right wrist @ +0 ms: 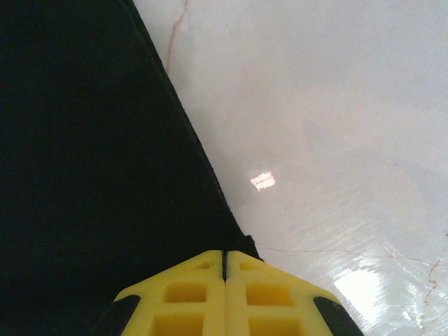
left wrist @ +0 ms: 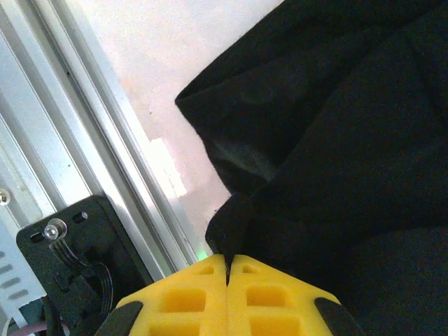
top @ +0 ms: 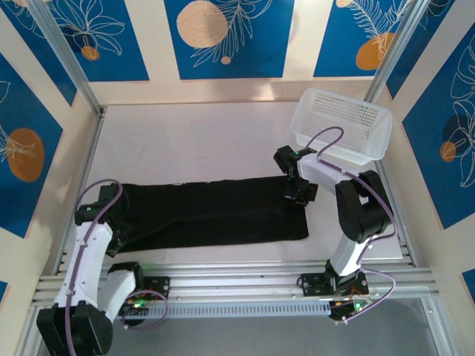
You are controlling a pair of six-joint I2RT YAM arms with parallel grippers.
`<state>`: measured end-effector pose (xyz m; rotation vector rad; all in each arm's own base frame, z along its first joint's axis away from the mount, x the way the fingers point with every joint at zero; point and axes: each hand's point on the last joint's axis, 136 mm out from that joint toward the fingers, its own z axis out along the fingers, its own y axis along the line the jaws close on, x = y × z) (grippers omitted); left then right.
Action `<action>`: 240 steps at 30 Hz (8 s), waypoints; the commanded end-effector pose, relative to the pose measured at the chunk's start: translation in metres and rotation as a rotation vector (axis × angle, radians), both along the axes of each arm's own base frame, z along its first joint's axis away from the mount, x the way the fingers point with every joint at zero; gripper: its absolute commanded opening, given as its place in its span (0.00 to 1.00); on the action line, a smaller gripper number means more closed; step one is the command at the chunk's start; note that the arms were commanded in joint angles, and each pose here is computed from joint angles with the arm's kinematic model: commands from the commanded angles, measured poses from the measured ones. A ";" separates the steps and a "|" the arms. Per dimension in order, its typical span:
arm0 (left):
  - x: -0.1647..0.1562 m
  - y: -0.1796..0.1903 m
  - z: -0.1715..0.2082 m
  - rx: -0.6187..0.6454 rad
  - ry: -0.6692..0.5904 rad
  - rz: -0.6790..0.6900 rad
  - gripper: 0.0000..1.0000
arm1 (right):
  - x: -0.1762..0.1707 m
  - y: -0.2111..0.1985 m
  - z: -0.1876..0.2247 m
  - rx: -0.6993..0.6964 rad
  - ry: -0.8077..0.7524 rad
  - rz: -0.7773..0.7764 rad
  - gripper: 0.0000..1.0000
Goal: Fold and stack the t-shirts
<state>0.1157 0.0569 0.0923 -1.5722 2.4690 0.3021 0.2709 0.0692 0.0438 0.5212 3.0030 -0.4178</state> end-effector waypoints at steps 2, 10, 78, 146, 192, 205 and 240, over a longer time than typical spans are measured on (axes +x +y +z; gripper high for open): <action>-0.007 -0.005 -0.005 -0.026 0.016 0.039 0.00 | -0.013 -0.003 -0.007 -0.016 0.043 -0.041 0.00; -0.006 -0.007 -0.011 -0.041 0.015 0.066 0.00 | -0.012 -0.003 -0.007 -0.023 0.047 -0.050 0.00; 0.068 -0.066 -0.023 -0.300 0.008 -0.120 0.44 | 0.053 0.077 0.017 0.223 -0.046 0.310 0.47; 0.461 -0.224 -0.094 -0.565 -0.299 -0.434 0.36 | 0.021 0.143 -0.046 0.365 0.220 0.091 0.47; 0.011 -0.230 -0.055 -0.803 0.135 -0.677 0.62 | -0.145 0.113 0.020 0.841 0.337 -0.096 0.60; -0.010 -0.244 -0.082 -0.771 0.222 -0.695 0.37 | -0.158 0.119 -0.010 0.768 0.411 -0.095 0.55; -0.020 -0.246 -0.064 -0.767 0.186 -0.745 0.00 | -0.189 0.136 0.002 0.701 0.464 -0.064 0.00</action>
